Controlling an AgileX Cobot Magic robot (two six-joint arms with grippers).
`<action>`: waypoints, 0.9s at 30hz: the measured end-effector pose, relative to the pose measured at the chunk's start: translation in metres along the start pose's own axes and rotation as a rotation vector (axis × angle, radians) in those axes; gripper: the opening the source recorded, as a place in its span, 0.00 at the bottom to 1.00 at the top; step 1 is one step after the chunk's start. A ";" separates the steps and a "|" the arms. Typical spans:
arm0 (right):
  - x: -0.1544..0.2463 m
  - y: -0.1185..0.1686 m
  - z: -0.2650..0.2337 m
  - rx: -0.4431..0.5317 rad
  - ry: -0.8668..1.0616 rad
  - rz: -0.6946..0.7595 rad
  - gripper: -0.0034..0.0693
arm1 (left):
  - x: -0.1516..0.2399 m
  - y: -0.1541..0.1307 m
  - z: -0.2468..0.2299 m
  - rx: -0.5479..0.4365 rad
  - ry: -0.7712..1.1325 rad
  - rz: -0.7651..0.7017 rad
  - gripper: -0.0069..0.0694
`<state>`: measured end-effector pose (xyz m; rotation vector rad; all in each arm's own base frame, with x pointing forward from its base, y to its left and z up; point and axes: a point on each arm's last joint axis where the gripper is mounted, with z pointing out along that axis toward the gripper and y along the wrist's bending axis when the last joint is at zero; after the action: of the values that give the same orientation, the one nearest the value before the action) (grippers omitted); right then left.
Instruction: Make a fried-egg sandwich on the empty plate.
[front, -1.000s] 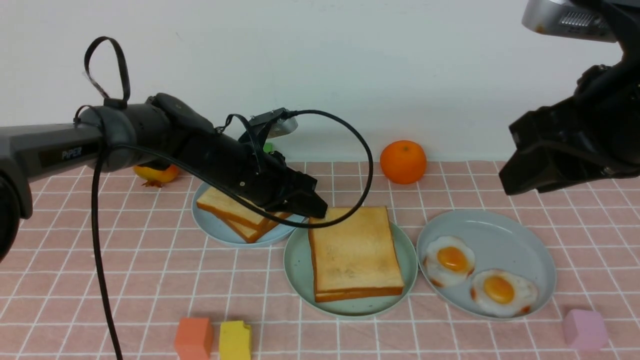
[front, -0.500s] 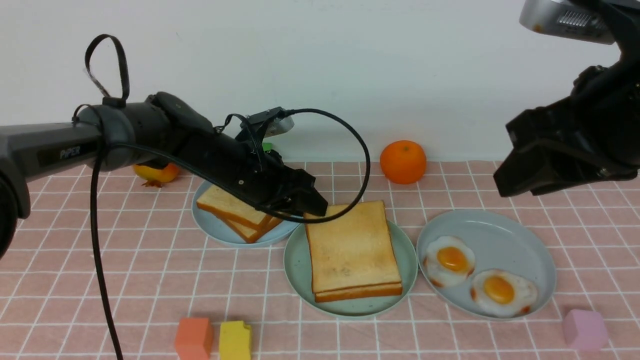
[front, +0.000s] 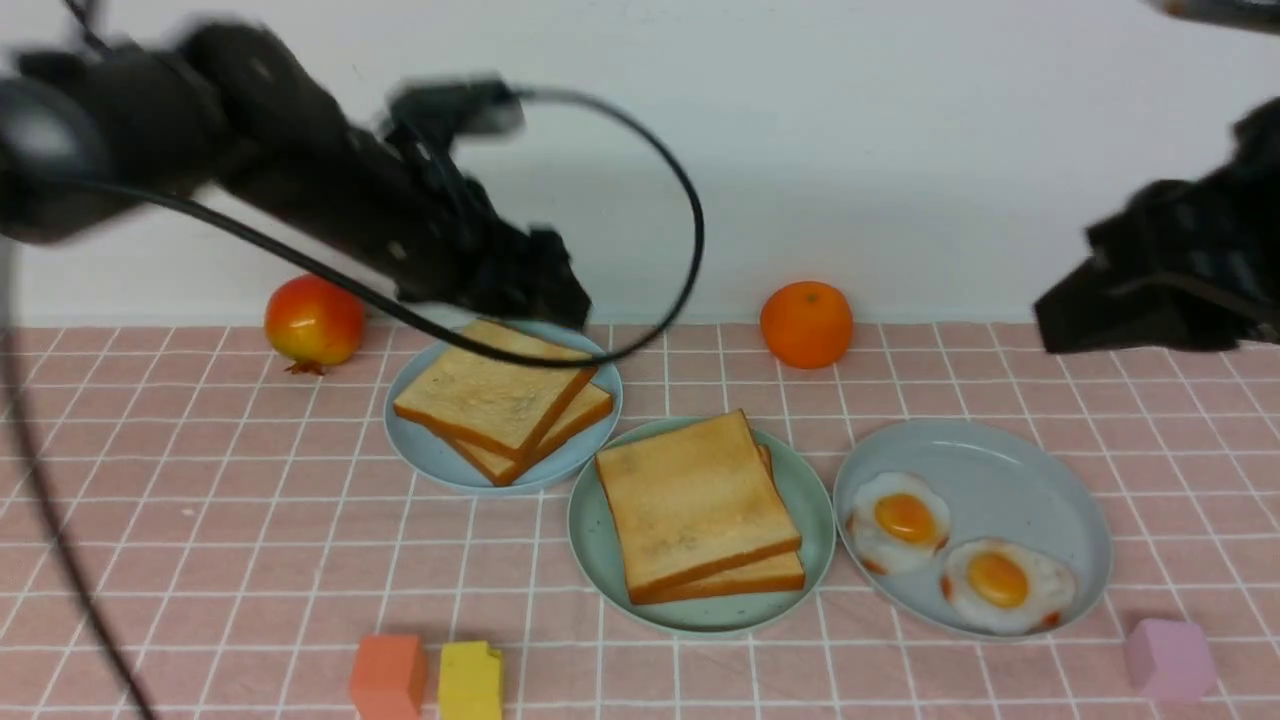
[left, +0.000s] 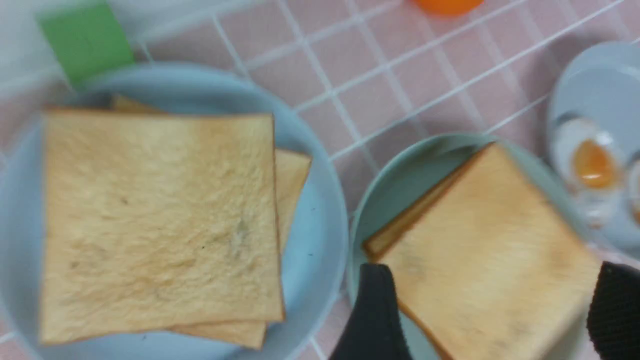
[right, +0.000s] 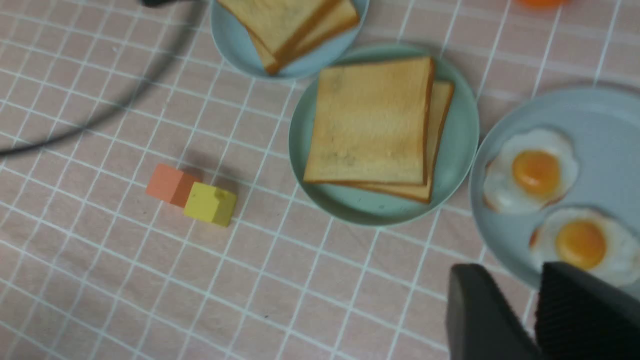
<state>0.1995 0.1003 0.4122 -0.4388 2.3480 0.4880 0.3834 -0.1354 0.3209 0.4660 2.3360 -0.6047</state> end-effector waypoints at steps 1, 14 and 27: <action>0.008 0.000 -0.004 0.001 -0.018 -0.020 0.30 | -0.004 -0.008 -0.017 0.010 -0.021 0.008 0.81; 0.139 -0.004 -0.057 0.016 -0.322 -0.126 0.04 | 0.017 -0.089 -0.172 0.189 -0.025 0.032 0.22; 0.230 -0.020 -0.053 0.019 -0.743 -0.121 0.05 | 0.144 -0.108 -0.276 -0.049 -0.128 -0.083 0.11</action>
<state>0.0160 0.0182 0.2861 -0.3150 1.6001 0.4684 0.0868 -0.0537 0.4391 0.3003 2.2510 -0.5973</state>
